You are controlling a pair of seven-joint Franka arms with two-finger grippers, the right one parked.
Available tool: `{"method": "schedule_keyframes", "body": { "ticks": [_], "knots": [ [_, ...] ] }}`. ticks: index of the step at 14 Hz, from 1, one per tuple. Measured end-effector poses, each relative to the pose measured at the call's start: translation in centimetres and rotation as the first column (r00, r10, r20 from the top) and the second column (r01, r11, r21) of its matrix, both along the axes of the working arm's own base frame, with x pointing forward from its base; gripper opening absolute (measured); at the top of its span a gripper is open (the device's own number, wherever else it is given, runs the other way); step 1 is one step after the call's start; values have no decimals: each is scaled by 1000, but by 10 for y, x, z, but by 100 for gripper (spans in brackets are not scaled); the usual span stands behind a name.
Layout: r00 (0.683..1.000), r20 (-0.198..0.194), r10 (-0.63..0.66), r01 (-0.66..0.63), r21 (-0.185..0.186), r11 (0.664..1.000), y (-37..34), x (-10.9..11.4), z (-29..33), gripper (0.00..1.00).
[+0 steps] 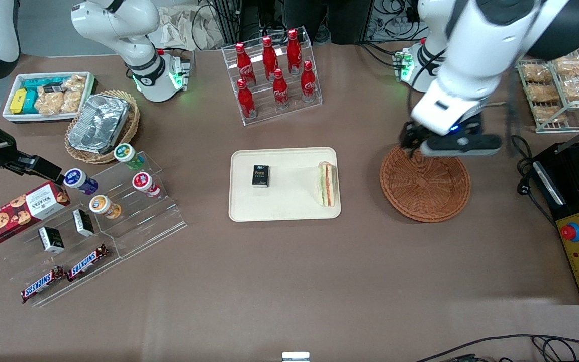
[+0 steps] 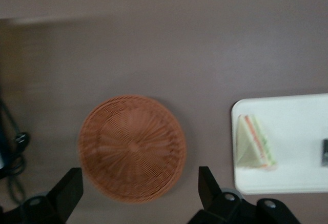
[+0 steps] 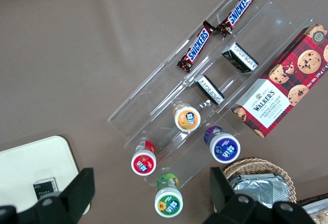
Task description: Place sandwich from basket to tray
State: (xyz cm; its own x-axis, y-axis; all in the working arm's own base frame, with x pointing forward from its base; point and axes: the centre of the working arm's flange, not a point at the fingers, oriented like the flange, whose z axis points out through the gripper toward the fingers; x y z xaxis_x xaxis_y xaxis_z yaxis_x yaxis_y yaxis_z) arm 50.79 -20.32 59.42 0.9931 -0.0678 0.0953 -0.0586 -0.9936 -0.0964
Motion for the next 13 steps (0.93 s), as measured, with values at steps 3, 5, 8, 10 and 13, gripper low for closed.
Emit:
{"method": "schedule_keyframes", "body": {
  "ticks": [3, 5, 8, 10, 13],
  "knots": [
    [1000, 0, -17, 17, 21, 1000, 31, -16, 30, 100],
    [1000, 22, -11, 11, 20, 1000, 41, -22, 44, 100],
    [999, 23, -48, 47, 25, 999, 44, -23, 48, 100],
    [998, 25, -59, 59, 24, 998, 44, -22, 49, 100],
    [997, 36, -65, 65, 11, 998, 44, -9, 53, 100]
  ]
}}
